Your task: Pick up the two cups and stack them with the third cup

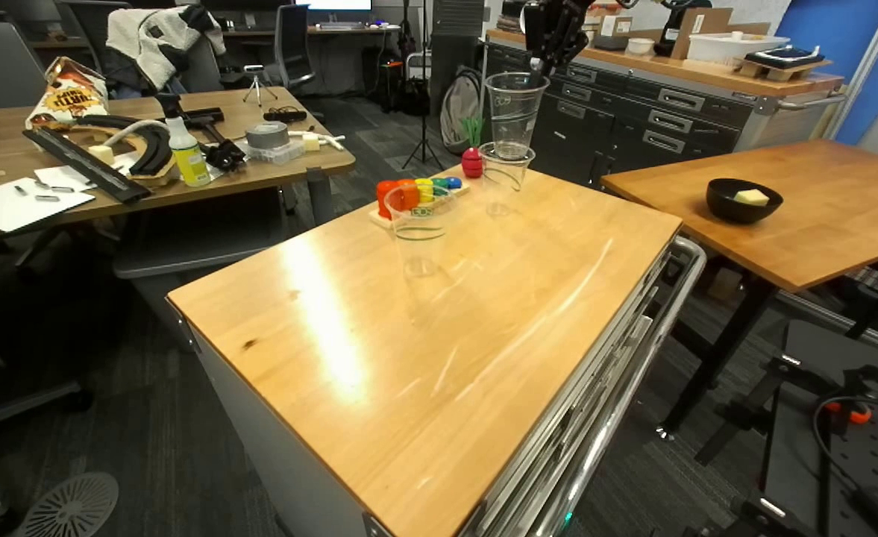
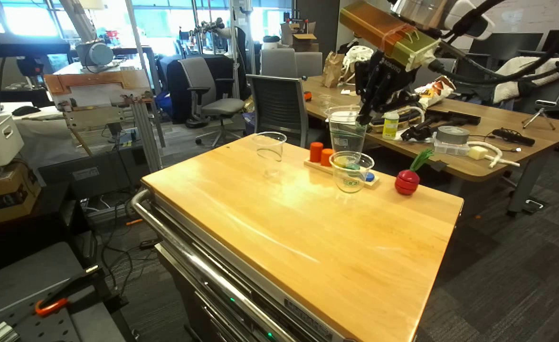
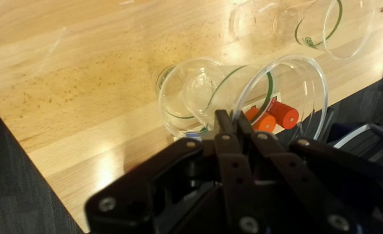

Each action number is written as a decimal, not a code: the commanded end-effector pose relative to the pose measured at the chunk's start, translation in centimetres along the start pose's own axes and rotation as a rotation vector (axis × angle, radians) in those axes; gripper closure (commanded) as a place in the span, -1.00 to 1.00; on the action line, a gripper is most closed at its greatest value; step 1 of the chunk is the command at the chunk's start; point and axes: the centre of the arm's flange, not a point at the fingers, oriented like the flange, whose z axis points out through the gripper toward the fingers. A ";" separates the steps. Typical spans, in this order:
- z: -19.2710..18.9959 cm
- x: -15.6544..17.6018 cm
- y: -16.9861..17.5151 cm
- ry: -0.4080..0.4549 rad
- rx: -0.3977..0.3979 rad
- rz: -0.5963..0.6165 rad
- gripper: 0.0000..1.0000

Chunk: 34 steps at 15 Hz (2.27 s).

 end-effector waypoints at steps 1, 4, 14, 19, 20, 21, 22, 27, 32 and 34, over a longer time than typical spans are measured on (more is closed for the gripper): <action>0.4 -0.4 0.0 0.006 0.010 -0.030 0.97; 0.7 0.5 0.1 0.022 0.023 -0.040 0.97; 2.5 1.4 1.8 0.077 0.001 -0.049 0.12; 0.7 1.0 1.6 0.107 -0.025 -0.064 -0.65; 0.0 0.6 1.2 0.106 -0.050 -0.068 -0.77; -0.9 0.1 0.7 0.095 -0.097 -0.069 -0.94; -1.7 -0.3 0.2 0.096 -0.138 -0.079 -0.99; -4.8 -3.3 -4.6 0.082 -0.387 -0.102 -1.00; -2.5 -5.4 -9.6 0.045 -0.499 -0.103 -1.00; -0.4 -6.0 -11.8 0.009 -0.483 -0.100 -1.00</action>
